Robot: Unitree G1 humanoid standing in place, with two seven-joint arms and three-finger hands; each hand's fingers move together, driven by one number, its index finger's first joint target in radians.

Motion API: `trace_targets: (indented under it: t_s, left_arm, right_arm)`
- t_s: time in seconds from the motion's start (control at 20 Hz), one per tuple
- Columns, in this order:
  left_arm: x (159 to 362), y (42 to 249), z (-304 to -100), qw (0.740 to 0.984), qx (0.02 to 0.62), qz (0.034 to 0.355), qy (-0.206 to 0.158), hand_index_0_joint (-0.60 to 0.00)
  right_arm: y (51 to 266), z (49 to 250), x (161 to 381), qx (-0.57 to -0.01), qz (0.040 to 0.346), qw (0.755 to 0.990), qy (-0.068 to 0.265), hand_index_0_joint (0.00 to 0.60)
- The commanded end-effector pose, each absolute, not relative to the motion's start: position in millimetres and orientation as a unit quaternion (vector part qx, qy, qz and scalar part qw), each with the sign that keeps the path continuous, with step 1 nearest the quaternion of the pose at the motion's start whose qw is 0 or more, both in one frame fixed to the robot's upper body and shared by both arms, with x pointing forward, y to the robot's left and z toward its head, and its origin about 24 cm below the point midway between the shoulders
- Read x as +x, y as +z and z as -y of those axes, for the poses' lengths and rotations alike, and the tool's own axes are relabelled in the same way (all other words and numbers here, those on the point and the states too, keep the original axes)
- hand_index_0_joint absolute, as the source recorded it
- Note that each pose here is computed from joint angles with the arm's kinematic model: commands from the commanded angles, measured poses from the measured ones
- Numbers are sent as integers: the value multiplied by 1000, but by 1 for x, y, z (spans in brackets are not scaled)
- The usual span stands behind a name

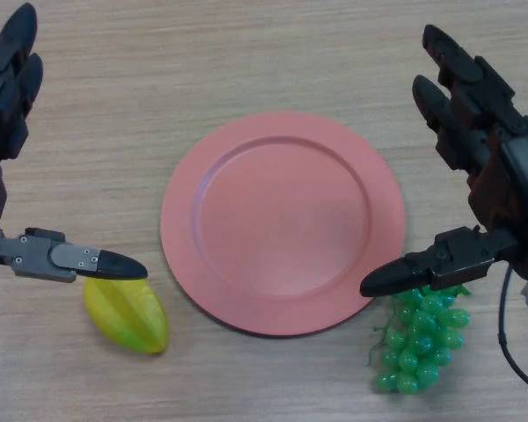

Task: Pick up the yellow starfruit and place it on the plate

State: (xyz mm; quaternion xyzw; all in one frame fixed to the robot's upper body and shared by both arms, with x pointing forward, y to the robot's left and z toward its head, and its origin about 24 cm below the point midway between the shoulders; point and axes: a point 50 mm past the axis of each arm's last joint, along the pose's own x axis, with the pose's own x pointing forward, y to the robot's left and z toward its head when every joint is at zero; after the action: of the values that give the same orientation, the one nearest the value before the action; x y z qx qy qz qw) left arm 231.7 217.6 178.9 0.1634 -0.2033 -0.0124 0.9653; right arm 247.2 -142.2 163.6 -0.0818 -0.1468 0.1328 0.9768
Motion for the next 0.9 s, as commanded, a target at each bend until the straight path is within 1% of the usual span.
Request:
trace_targets:
  t_s: [0.05, 0.1, 0.25, 0.3, 0.4, 0.55, 0.65, 0.7, 0.75, 0.8, 0.85, 0.9]
  left_arm:
    - [221, 208, -229, 936, 190, 297, 18, 0]
    - [220, 208, -229, 934, 187, 304, 22, 0]
    - [220, 208, -230, 931, 194, 309, 25, 0]
    - [220, 205, -231, 930, 196, 310, 27, 0]
    - [222, 203, -231, 929, 199, 311, 30, 0]
    - [223, 204, -231, 929, 202, 309, 30, 0]
    - [219, 201, -228, 936, 186, 298, 19, 0]
    - [213, 197, -225, 944, 176, 280, 13, 0]
    - [210, 195, -224, 946, 176, 271, 12, 0]
    - [203, 189, -224, 950, 181, 254, 10, 0]
    - [200, 186, -225, 952, 185, 244, 11, 0]
    - [195, 173, -226, 956, 192, 221, 15, 0]
  right_arm:
    - [192, 145, 239, -105, 236, 958, 127, 0]
    - [192, 146, 237, -111, 237, 957, 126, 0]
    - [193, 148, 238, -116, 239, 956, 120, 0]
    - [192, 149, 237, -124, 237, 956, 120, 0]
    - [193, 150, 238, -123, 240, 956, 117, 0]
    - [191, 147, 240, -130, 243, 954, 118, 0]
    - [192, 142, 241, -112, 249, 955, 118, 0]
    - [194, 140, 243, -97, 261, 953, 115, 0]
    - [195, 140, 245, -92, 265, 953, 111, 0]
    - [195, 140, 249, -87, 282, 950, 98, 0]
    - [197, 139, 251, -85, 288, 949, 94, 0]
    - [197, 137, 253, -85, 291, 948, 99, 0]
